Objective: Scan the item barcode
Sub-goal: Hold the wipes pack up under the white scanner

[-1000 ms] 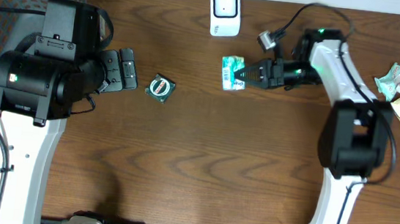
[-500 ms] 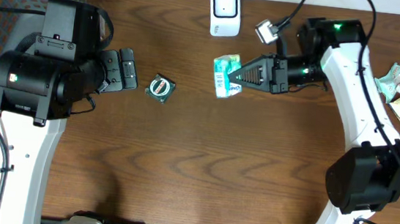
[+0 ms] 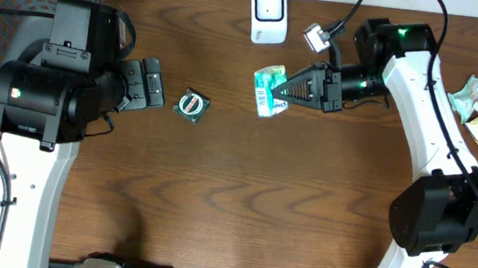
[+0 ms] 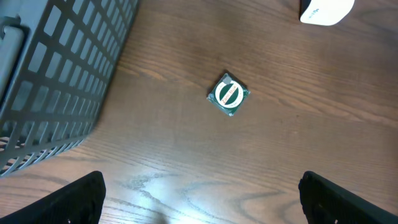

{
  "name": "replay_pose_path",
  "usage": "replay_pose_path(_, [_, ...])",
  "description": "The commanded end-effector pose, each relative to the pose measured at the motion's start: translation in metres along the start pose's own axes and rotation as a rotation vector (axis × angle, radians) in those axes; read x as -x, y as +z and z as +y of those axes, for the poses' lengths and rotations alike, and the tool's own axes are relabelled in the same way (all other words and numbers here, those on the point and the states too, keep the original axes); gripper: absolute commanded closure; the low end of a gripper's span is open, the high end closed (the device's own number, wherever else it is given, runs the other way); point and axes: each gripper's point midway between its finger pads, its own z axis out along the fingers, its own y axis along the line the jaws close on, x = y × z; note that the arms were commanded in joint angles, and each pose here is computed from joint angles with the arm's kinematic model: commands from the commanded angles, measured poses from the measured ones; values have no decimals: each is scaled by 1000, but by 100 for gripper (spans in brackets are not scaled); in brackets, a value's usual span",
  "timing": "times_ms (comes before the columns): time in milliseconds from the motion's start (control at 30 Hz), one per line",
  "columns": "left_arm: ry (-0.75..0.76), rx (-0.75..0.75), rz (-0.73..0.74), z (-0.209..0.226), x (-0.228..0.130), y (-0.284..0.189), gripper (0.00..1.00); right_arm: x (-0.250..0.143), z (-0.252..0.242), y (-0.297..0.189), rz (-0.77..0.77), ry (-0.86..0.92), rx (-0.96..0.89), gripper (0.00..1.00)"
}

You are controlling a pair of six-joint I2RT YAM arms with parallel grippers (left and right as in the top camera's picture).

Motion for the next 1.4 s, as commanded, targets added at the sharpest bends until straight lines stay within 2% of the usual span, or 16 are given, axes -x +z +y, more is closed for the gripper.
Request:
replay_pose_path(0, [-5, -2, 8, 1, -2, 1, 3, -19, -24, 9, 141, 24, -130, 98])
replay_pose_path(67, [-5, -2, 8, 1, -2, 1, 2, -28, -50, 13, 221, 100, -268, 98])
replay_pose_path(233, [-5, -2, 8, 1, -2, 1, 2, -36, -133, -10, 291, 275, -875, 99])
replay_pose_path(267, [-5, -2, 8, 1, -2, 1, 2, -32, -147, -21, 278, 275, -1016, 99])
replay_pose_path(400, [-5, -2, 8, 1, -2, 1, 2, -11, -169, -37, 214, 205, -1246, 99])
replay_pose_path(633, [-5, -2, 8, 1, -2, 1, 2, 12, -207, -46, 145, 111, -1373, 99])
replay_pose_path(867, [-5, -2, 8, 1, -2, 1, 2, 38, -246, -51, 117, -65, -1453, 99])
replay_pose_path(1167, [-5, -2, 8, 1, -2, 1, 2, 119, -225, -72, -132, -214, -1487, 98])
replay_pose_path(1267, [-5, -2, 8, 1, -2, 1, 2, 143, -218, -79, -156, -293, -1505, 99])
replay_pose_path(1367, [-5, -2, 8, 1, -2, 1, 2, 155, -226, -76, -116, -384, -1519, 99])
